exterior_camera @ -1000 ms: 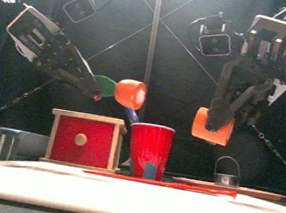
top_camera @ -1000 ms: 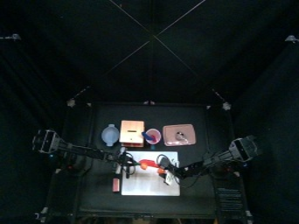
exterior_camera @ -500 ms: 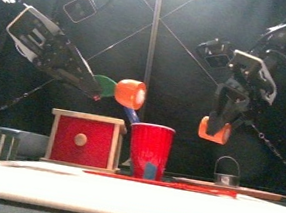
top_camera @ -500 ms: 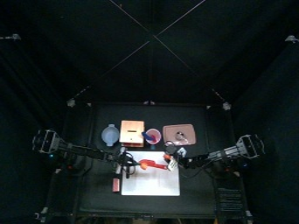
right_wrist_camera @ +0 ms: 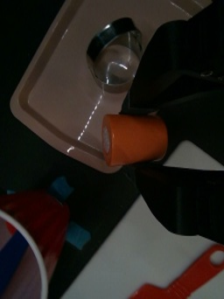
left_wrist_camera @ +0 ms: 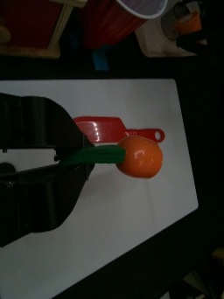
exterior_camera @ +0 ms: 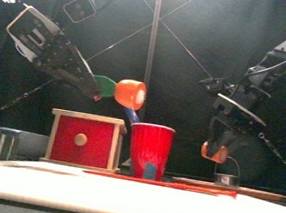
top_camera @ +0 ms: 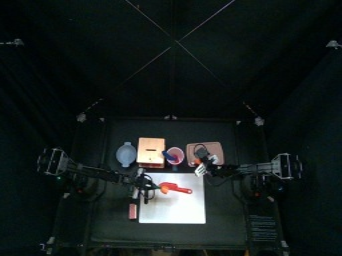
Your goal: Grab carrot bottom and place on plate
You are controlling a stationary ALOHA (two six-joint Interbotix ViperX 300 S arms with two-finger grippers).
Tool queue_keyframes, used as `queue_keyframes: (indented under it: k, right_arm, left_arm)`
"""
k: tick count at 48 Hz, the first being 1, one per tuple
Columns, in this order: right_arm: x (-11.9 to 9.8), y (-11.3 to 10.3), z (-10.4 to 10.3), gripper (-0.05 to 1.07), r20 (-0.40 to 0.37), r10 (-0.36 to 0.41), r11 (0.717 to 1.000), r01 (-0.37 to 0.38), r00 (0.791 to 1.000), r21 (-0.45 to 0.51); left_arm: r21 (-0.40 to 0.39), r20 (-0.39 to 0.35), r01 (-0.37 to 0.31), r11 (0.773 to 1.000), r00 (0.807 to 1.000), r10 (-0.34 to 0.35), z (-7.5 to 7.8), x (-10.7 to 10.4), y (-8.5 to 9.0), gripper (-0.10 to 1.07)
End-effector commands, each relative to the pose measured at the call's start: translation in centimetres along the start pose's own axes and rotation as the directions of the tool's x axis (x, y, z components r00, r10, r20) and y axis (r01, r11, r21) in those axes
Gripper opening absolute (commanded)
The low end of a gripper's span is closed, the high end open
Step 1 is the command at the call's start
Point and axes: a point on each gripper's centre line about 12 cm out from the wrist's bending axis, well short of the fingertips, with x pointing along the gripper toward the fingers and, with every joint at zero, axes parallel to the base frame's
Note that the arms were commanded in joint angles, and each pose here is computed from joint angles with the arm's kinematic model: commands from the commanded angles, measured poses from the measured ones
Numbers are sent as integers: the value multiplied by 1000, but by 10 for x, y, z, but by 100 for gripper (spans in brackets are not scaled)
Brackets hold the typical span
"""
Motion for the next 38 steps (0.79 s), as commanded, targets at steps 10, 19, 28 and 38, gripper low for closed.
queue_keyframes:
  k: [10,19,28,38]
  right_arm:
    - [23,-23,9,40,-16,-28,998,29,999,49]
    - [29,-24,8,56,-27,-38,998,39,999,47]
    - [28,-22,10,71,-22,-33,998,34,999,50]
    - [27,-21,13,82,-13,-28,998,29,1000,51]
  left_arm:
    - [-4,24,-5,1000,1000,5,6,0,2,47]
    - [-3,24,-4,1000,1000,4,6,0,1,47]
    - [-3,26,-4,1000,1000,4,7,0,1,47]
    - [-9,24,-7,1000,1000,7,6,0,2,47]
